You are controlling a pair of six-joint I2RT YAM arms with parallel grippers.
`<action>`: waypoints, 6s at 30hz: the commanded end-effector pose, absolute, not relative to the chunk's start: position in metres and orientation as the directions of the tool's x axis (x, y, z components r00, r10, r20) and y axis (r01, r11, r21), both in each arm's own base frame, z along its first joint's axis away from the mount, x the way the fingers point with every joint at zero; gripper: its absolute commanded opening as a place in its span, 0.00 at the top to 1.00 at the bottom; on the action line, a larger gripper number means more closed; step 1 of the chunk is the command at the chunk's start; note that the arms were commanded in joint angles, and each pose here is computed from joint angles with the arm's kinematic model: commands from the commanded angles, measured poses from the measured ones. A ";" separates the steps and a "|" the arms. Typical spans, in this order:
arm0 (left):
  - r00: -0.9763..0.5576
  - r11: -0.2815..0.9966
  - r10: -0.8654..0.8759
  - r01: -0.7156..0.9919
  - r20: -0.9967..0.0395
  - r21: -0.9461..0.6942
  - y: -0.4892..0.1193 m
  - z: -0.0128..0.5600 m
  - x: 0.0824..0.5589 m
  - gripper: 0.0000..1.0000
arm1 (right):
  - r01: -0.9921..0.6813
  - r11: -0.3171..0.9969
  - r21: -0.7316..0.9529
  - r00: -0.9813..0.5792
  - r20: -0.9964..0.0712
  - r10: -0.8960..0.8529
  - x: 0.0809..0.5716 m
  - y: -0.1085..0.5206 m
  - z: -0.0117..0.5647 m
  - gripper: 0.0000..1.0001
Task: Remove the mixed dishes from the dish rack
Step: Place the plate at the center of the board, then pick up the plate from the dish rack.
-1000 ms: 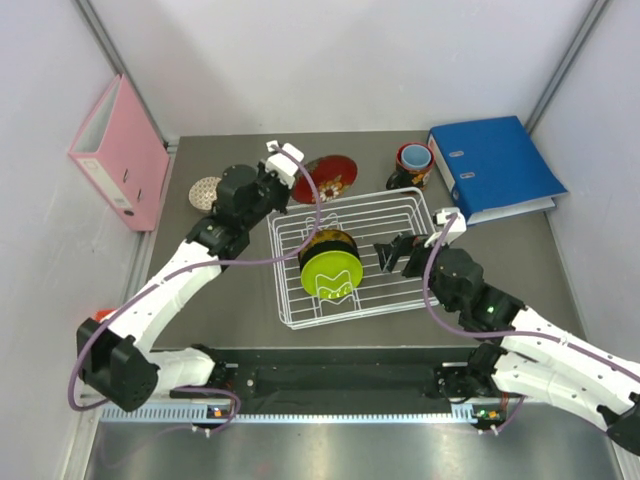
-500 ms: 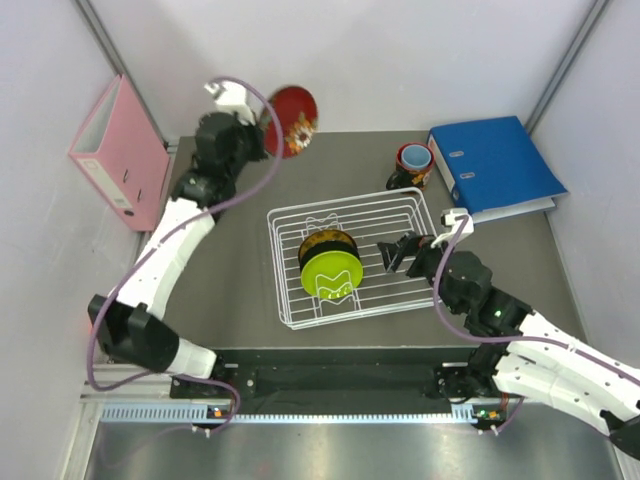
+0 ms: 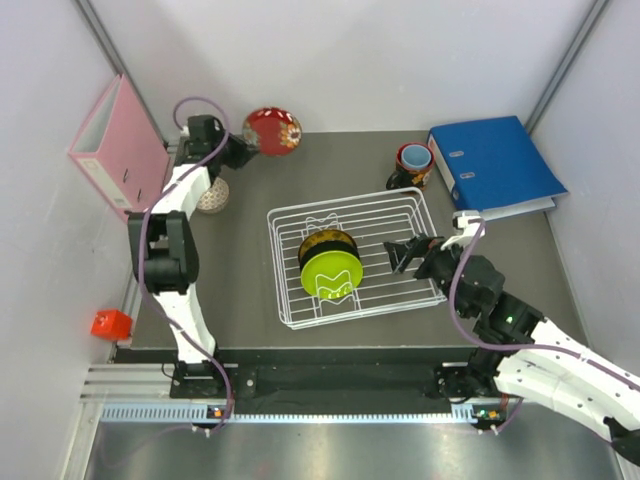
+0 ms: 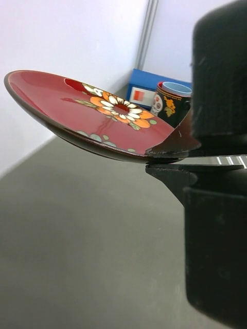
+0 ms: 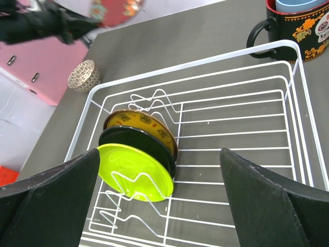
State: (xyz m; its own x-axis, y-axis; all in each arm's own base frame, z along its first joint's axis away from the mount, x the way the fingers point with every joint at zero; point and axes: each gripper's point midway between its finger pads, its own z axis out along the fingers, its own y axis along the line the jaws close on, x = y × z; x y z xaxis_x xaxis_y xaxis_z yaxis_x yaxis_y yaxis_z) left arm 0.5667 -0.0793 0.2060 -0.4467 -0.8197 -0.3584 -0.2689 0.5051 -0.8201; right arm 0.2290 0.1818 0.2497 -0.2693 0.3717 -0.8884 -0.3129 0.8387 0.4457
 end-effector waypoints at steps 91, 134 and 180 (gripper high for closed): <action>-0.086 0.744 0.397 0.613 -0.914 0.265 -0.244 0.258 0.236 0.01 | -0.255 0.855 0.453 -0.219 -0.888 0.405 0.228 0.162 0.270 0.00; 0.010 0.569 0.542 0.732 -0.840 0.376 -0.245 0.163 0.252 0.41 | -0.192 0.886 0.423 -0.374 -0.866 0.332 0.226 0.172 0.197 0.00; -0.025 0.525 0.550 0.788 -0.835 0.322 -0.254 0.164 0.243 1.00 | -0.213 0.878 0.429 -0.390 -0.861 0.326 0.228 0.181 0.194 0.00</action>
